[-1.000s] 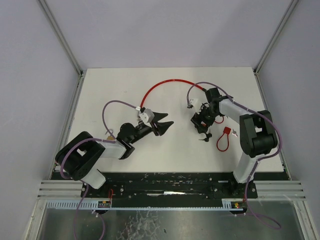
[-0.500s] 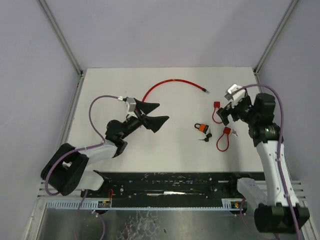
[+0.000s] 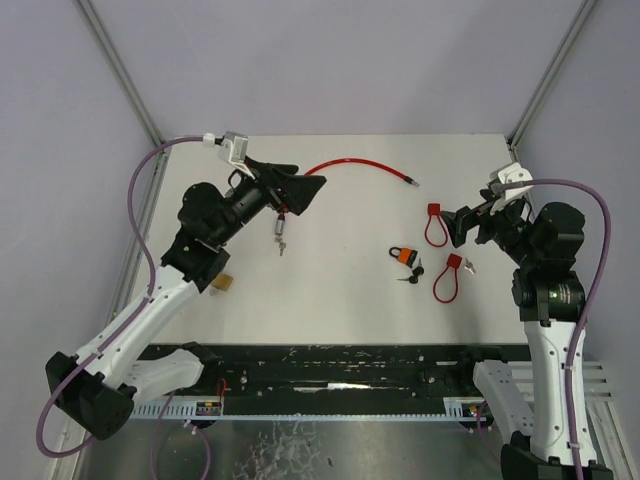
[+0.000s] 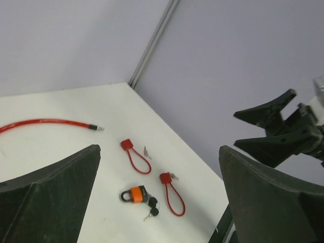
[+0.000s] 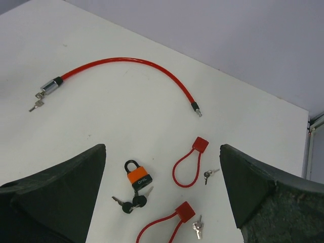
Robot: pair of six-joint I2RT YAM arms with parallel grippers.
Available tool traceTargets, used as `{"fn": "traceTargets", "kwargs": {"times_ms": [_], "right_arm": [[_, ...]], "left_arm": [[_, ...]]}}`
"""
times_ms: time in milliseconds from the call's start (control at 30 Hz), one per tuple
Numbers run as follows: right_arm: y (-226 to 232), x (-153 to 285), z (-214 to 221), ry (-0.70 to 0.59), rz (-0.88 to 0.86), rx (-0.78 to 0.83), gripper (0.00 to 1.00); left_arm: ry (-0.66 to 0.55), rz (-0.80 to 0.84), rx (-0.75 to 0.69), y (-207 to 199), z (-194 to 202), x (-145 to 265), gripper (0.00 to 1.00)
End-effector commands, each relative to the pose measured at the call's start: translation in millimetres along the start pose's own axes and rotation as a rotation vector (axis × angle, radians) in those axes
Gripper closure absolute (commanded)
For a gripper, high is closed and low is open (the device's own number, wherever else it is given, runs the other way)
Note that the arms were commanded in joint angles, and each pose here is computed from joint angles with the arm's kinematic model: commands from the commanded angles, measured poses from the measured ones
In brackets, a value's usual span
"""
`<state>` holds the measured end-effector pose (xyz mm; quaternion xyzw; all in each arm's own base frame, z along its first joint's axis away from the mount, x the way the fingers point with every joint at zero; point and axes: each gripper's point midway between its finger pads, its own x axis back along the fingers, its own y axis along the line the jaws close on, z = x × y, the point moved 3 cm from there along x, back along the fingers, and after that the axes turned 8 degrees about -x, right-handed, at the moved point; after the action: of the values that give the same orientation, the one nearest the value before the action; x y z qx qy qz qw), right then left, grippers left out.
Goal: Lock with the key
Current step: Adjust the lock at the center of the board, then reset both arms
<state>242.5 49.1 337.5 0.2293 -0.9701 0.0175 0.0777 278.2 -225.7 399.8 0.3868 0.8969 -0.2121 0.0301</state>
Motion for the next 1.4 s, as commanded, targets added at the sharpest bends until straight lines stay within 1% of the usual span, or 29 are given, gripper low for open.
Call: {"fn": "traceTargets", "kwargs": {"times_ms": [0,100,233,367,600,733,867,967,1033,1200,1367], "right_arm": [[18.4,17.0,-29.9,-0.081,-0.057,-0.021,0.0],[26.9,24.4,-38.9,-0.102,-0.078,-0.067,0.0],[27.2,31.3,-48.5,-0.138,-0.034,-0.153,0.0],[29.9,38.0,-54.0,-0.158,-0.02,-0.191,0.0],[38.3,44.3,-64.0,-0.17,-0.061,-0.171,0.0],[45.0,46.1,-60.9,-0.154,-0.113,-0.112,0.0],[47.6,46.5,-59.6,-0.136,-0.137,-0.083,0.0],[51.4,48.2,-61.4,-0.132,-0.153,-0.111,0.0],[54.2,50.1,-64.4,-0.135,-0.161,-0.14,0.0],[48.4,50.8,-72.0,-0.155,-0.103,-0.215,0.0],[47.1,52.8,-73.9,-0.166,-0.086,-0.215,0.0]], "left_arm": [[0.089,-0.085,0.025,3.8,8.5,15.7,0.0],[0.063,-0.055,0.038,-9.6,-6.6,22.7,0.0],[0.053,-0.002,0.039,-27.9,-19.6,30.7,0.0],[0.045,0.015,0.038,-36.6,-28.1,39.1,0.0],[0.005,0.014,0.023,-41.0,-36.5,54.2,0.0],[-0.006,0.007,0.002,-41.4,-39.1,60.7,0.0],[0.025,0.041,-0.032,-44.8,-33.8,62.2,0.0],[0.038,0.153,-0.05,-60.7,-32.7,65.5,0.0],[0.03,0.19,-0.057,-67.7,-35.2,70.7,0.0],[0.015,0.173,-0.074,-68.4,-40.3,79.9,0.0],[0.04,0.155,-0.08,-64.3,-35.8,78.2,0.0]]}}
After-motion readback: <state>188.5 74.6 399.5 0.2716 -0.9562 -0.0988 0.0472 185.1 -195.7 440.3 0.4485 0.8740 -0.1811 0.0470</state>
